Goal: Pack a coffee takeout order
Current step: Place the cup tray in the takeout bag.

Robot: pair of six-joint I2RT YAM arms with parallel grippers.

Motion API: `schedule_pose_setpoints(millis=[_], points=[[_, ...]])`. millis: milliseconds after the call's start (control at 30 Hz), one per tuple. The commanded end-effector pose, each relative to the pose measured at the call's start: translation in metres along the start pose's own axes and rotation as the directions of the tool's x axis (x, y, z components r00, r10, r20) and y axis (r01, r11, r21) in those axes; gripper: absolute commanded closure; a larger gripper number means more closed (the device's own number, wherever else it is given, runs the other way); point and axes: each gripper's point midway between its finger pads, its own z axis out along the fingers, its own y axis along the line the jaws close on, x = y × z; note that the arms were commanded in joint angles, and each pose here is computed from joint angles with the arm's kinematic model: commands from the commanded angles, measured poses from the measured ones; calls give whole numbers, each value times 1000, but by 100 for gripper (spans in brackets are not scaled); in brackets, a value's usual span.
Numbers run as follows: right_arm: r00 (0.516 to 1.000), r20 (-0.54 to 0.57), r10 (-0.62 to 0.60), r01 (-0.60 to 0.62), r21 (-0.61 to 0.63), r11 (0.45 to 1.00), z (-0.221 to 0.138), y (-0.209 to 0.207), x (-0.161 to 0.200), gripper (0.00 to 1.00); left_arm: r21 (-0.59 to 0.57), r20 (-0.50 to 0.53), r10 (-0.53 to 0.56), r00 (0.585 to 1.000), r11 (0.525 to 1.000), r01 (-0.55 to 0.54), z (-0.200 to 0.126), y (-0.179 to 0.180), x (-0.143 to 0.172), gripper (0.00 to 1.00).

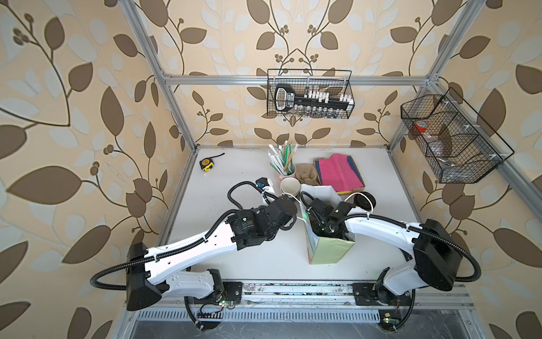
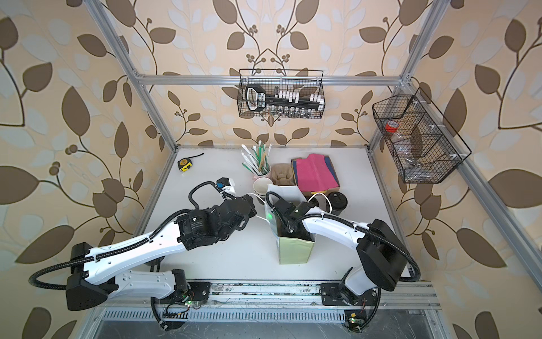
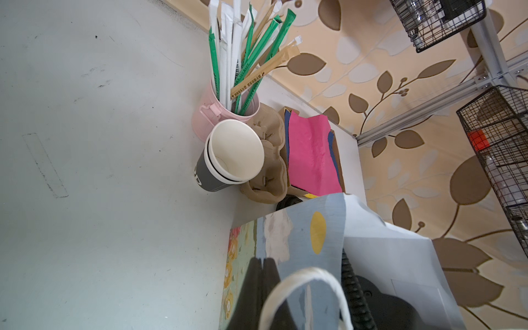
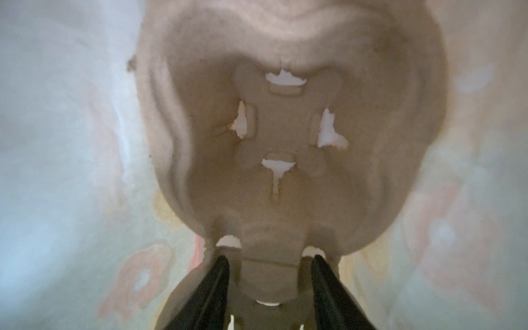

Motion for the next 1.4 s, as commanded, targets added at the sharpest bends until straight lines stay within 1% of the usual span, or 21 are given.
schedule_pose_setpoints(millis=[0,133,333,467,533,700,833,967,1067,1200,1300,1367], points=[[1000,-12,-7,7,-1,1000,-1,1,3,49,10,57,0,998,1000,0,-6,-10,-15,100],[1000,-8,-2,1,-6,1000,-1,0,1,42,16,54,8,998,1000,-9,-6,-12,-15,100],[999,-37,-5,4,-20,1000,8,0,3,39,39,44,19,999,999,-21,-9,-19,-16,100],[1000,-23,-5,5,-16,1000,4,-1,-2,33,43,42,23,999,999,-25,-9,-19,-16,100],[1000,-28,-4,4,-15,1000,5,-1,-1,29,45,40,23,999,999,-25,-9,-18,-15,100],[999,-54,6,-7,-14,1000,12,-2,5,28,53,44,25,999,998,-27,-10,-20,-17,100],[998,-54,11,-11,0,1000,14,-5,4,26,62,47,29,998,998,-32,-12,-22,-19,100],[1000,-25,15,-16,-15,1000,-1,-2,-6,22,59,47,33,998,998,-35,-11,-21,-18,100],[1000,7,13,-13,-23,1000,-17,0,-15,14,58,47,34,998,998,-37,-11,-21,-18,100],[1000,26,4,-2,-50,999,-31,6,-21,9,60,47,35,998,998,-37,-11,-22,-18,100],[999,55,0,4,-81,997,-42,11,-25,0,62,44,36,998,997,-39,-10,-23,-17,100],[998,64,-4,10,-82,997,-45,12,-27,0,66,39,38,999,997,-40,-10,-24,-16,100]])
